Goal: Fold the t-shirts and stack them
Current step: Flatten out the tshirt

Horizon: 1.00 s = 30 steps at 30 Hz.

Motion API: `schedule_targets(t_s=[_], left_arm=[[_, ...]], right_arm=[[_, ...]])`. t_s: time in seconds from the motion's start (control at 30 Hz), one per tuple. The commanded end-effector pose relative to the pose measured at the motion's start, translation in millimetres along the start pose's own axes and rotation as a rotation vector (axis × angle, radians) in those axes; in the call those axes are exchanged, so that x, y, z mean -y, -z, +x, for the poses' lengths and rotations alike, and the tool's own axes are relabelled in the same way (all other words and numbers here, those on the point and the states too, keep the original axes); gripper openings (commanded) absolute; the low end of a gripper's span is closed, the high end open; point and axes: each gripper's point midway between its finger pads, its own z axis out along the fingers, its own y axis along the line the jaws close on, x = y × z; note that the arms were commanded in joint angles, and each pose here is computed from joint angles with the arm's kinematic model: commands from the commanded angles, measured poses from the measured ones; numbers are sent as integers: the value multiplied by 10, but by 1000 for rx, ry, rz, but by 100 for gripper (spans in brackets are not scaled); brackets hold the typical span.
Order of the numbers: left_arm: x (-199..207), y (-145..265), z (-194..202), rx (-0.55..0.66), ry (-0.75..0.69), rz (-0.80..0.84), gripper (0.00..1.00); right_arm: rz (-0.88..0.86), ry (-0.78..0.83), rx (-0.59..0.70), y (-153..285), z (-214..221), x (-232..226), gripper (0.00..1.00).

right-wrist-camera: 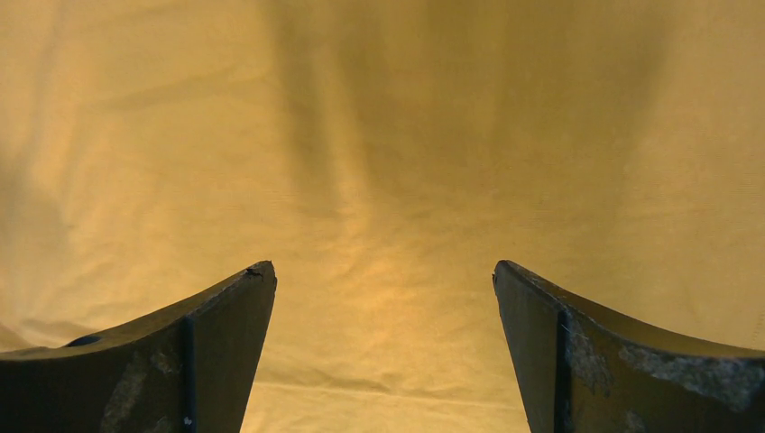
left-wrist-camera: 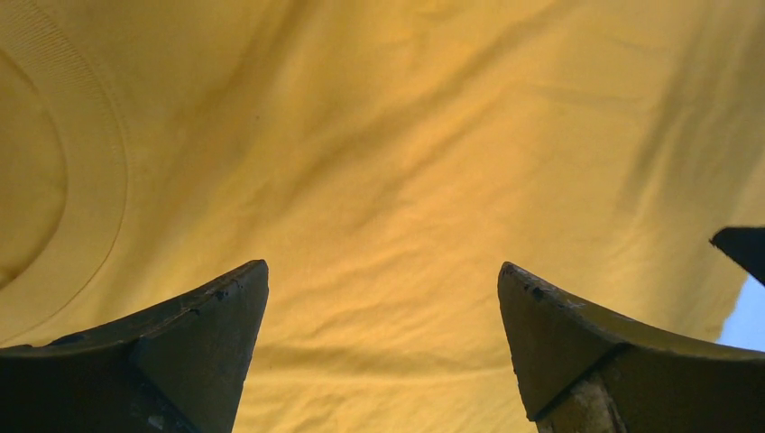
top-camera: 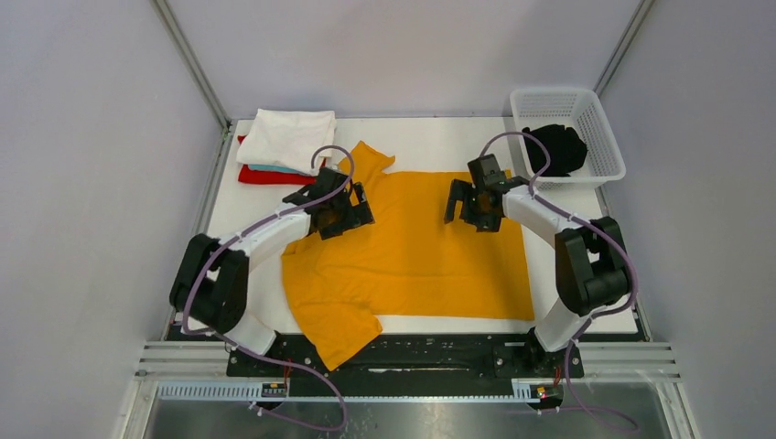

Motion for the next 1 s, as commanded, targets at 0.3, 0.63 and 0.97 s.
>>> schedule_targets(t_s=[0.3, 0.63, 0.97], left_arm=[[146, -753, -31, -104, -8, -34, 99], [353, -1113, -230, -153, -8, -15, 99], [558, -1246, -530, -130, 19, 34, 99]], right_arm=[[35, -28, -118, -408, 21, 91, 99], [-40, -141, -170, -525, -206, 177, 99], [-93, -175, -91, -511, -766, 120, 99]])
